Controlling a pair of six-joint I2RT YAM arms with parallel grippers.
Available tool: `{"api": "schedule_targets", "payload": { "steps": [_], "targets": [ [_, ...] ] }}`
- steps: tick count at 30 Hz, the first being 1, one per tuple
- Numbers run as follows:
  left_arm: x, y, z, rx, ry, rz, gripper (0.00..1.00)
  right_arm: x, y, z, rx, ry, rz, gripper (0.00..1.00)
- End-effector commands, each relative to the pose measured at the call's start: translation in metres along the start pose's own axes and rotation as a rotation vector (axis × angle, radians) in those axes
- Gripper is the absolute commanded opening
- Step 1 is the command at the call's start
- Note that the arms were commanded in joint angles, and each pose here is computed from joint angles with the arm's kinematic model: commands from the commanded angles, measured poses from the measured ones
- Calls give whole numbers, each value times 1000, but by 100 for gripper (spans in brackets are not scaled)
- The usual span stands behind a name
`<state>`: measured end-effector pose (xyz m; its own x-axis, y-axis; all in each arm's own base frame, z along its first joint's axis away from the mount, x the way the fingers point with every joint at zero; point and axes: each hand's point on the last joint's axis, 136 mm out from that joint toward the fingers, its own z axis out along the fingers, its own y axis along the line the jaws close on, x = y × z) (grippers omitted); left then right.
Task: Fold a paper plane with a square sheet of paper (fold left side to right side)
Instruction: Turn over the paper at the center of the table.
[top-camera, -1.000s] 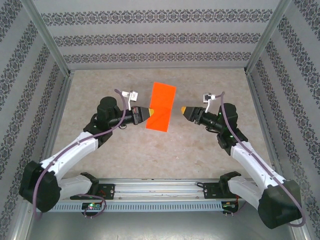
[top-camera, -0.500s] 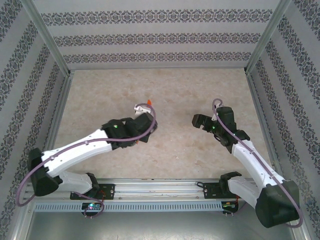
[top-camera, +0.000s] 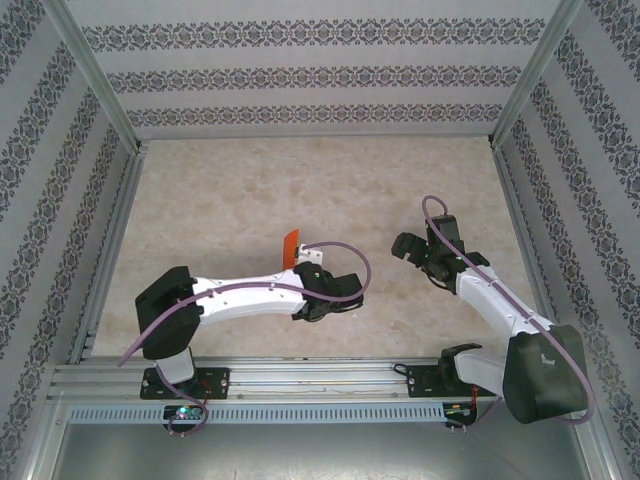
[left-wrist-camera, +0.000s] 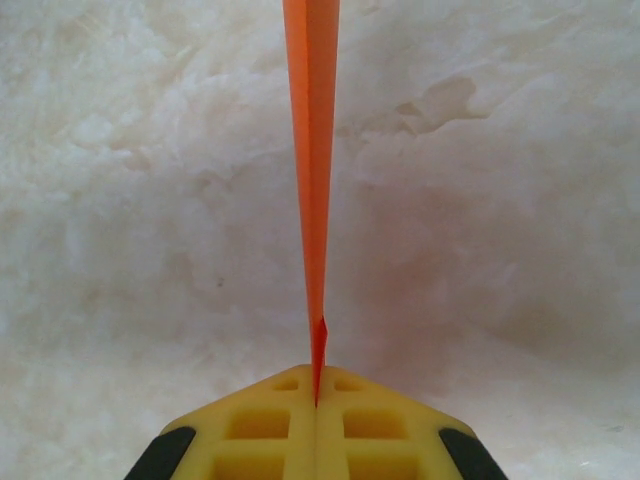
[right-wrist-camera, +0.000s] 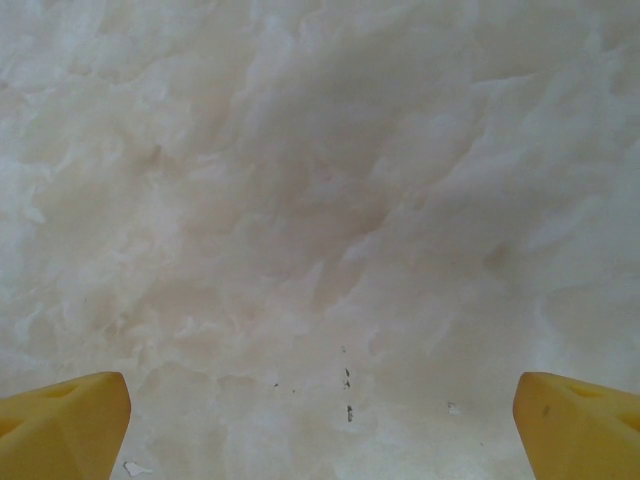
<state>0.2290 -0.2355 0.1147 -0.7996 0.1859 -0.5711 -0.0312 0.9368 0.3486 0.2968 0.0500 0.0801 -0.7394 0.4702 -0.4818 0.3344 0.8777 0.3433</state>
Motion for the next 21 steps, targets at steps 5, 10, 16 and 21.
{"api": "schedule_targets", "payload": {
  "steps": [5, 10, 16, 21],
  "targets": [
    [-2, -35, 16, 93, 78, -148, 0, -8, -5, -2, 14, -31, 13, 98],
    [0, -60, 29, 174, 140, -172, 3, -6, -6, -1, -1, -20, 3, 98],
    [-4, -78, 35, 264, 179, -238, 25, -8, -3, -3, -28, -19, -7, 98],
    [-15, -94, 35, 378, 189, -284, 42, -10, 5, -10, -81, -17, -34, 98]
  ]
}}
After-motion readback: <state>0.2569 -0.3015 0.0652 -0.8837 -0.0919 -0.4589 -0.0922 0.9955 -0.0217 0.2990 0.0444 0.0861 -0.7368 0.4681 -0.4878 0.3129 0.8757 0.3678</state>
